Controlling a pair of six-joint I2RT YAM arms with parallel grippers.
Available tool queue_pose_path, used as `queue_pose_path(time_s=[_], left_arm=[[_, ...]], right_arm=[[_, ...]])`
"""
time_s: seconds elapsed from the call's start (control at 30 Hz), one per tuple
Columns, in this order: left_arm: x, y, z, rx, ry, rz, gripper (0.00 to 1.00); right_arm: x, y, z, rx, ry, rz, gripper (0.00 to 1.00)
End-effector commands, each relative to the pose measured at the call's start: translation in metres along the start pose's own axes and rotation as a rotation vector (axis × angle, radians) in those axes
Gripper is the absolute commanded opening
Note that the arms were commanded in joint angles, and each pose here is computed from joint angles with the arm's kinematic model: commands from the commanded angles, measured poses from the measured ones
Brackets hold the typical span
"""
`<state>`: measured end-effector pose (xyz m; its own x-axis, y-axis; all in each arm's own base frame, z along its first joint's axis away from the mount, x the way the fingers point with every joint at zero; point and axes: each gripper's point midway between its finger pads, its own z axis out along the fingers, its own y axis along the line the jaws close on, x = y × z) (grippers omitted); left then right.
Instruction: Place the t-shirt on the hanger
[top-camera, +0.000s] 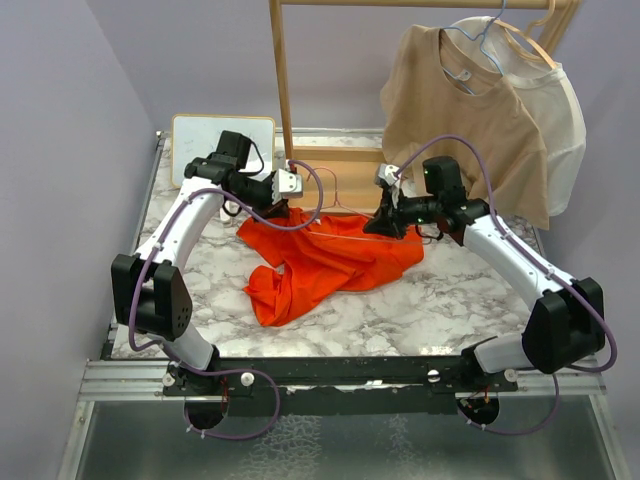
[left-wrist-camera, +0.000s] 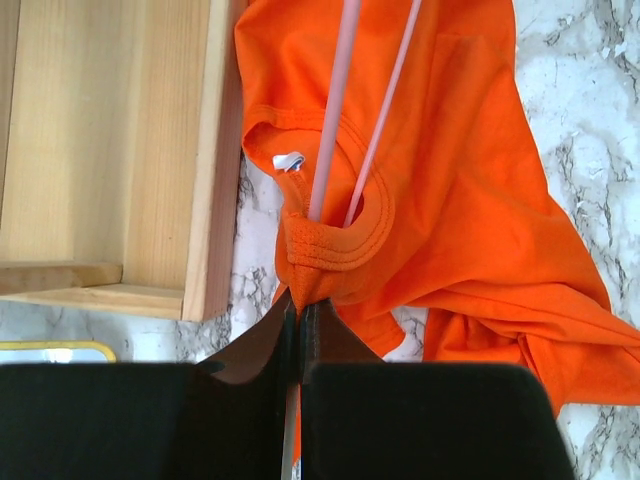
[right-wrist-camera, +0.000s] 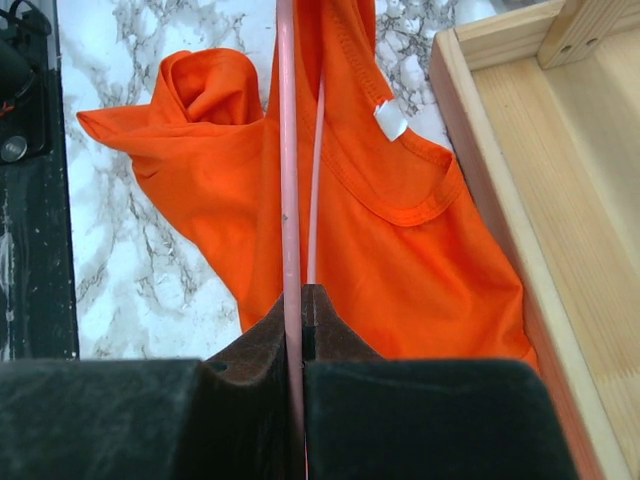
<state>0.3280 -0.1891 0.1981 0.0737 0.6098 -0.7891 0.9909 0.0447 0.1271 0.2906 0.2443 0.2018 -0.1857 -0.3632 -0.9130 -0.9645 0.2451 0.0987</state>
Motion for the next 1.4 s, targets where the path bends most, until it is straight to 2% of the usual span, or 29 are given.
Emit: queue_pose_path(time_s=[0.0,0.4,1.0,1.37], left_arm=[[-0.034,0.002,-0.006,-0.018,-0.101,0.033,0.0],[-0.063,0.015,0.0,-0.063,-0.218,-0.009,0.04],[-0.089,-0.003,0.022,0.012,-0.275,0.017,0.2],[-0.111,-0.004,0.033,0.024,-0.344,0.012,0.23]], right_arm=[[-0.019,-0.004,0.004,-0.02,-0.08,-0.037,0.01],[-0.028,0.001,0.005,-0.047,-0.124,-0.046,0.01],[-0.038,0.003,0.004,-0.062,-0.157,-0.063,0.01],[-0.042,0.01,0.002,-0.092,-0.182,-0.07,0.01]])
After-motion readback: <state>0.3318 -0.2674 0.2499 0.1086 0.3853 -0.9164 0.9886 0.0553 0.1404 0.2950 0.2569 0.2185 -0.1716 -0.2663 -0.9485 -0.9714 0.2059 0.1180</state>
